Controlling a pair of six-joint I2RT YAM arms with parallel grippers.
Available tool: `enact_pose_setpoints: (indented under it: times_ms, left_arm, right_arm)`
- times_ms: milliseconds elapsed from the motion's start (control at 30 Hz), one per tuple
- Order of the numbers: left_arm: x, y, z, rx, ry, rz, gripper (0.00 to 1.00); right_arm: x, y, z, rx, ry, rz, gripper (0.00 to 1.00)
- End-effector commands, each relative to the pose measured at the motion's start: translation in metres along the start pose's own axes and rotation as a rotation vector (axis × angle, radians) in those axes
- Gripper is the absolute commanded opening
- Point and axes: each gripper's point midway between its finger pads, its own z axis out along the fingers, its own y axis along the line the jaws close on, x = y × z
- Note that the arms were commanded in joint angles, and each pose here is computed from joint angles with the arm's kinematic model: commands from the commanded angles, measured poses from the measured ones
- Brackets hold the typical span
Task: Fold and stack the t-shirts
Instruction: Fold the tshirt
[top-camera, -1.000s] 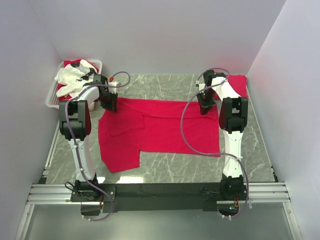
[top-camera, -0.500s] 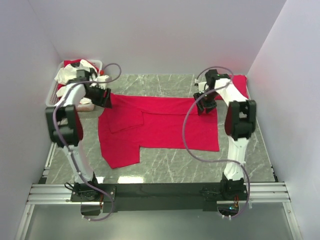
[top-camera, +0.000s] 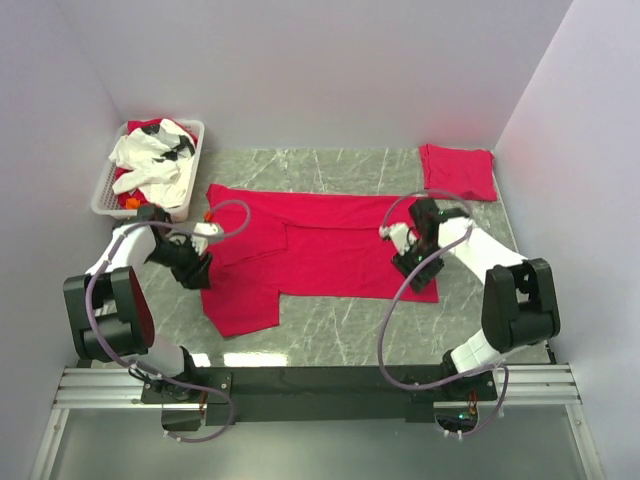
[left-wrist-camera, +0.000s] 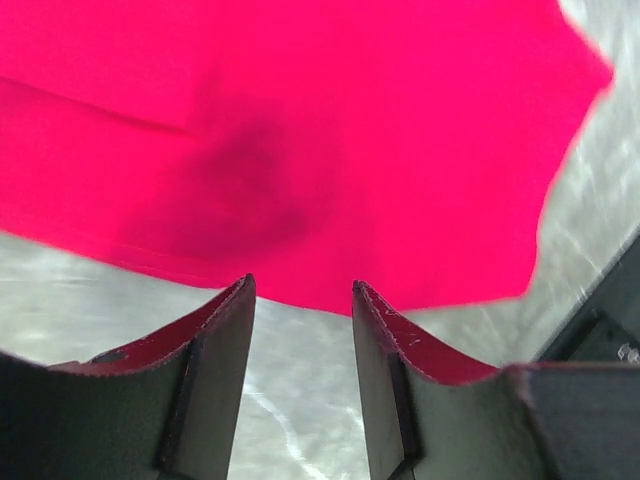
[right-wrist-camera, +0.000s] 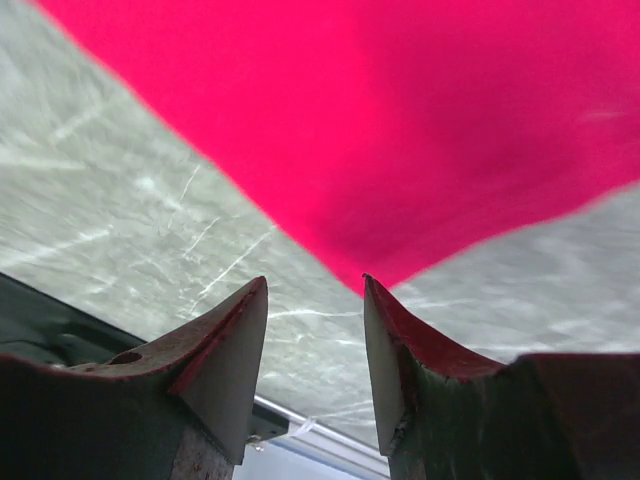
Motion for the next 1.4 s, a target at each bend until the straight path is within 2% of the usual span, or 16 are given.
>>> enact_pose_setpoints:
  times_ms: [0,200,533,633,800,833,900,1133,1200,1233,1333,1367]
  left_arm:
    - [0.003,-0.007,-0.006,-0.025,-0.014,0.155,0.49]
    - [0.008,-0.009,-0.003,-0.022,-0.003,0.155,0.49]
    - [0.03,-0.014,0.002,-0.029,0.055,0.222,0.5]
    - [0.037,-0.016,0.007,-0.036,0.064,0.244,0.49]
    - [0.043,-0.014,0.019,-0.055,0.073,0.292,0.5]
    - [0.046,-0.016,0.023,-0.051,0.083,0.301,0.5]
    - [0.045,-0.008,0.026,-0.091,0.086,0.322,0.5]
    - [0.057,-0.007,0.045,-0.124,0.138,0.393,0.49]
    - [0.064,-0.009,0.046,-0.118,0.173,0.421,0.4]
    - [0.07,-0.014,0.046,-0.095,0.19,0.422,0.3]
    - [0.074,-0.027,0.04,-0.048,0.21,0.409,0.18]
    - [0.072,-0.029,0.036,-0.05,0.206,0.401,0.1]
  right_arm:
    - [0.001,-0.004,0.0,0.122,-0.039,-0.118,0.5]
    - [0.029,0.001,0.021,0.16,0.021,-0.166,0.5]
    - [0.046,-0.005,0.046,0.191,0.089,-0.189,0.49]
    - [0.05,-0.007,0.05,0.205,0.101,-0.193,0.42]
    - [0.048,-0.012,0.051,0.23,0.107,-0.186,0.2]
    - [0.048,-0.012,0.051,0.232,0.112,-0.182,0.1]
    - [0.048,-0.014,0.052,0.237,0.118,-0.179,0.01]
    - [0.048,-0.015,0.051,0.237,0.128,-0.174,0.0]
    - [0.047,-0.015,0.051,0.238,0.126,-0.175,0.0]
    - [0.046,-0.016,0.049,0.243,0.121,-0.174,0.0]
    - [0.045,-0.015,0.045,0.248,0.112,-0.177,0.0]
    - [0.047,-0.014,0.044,0.245,0.115,-0.175,0.0]
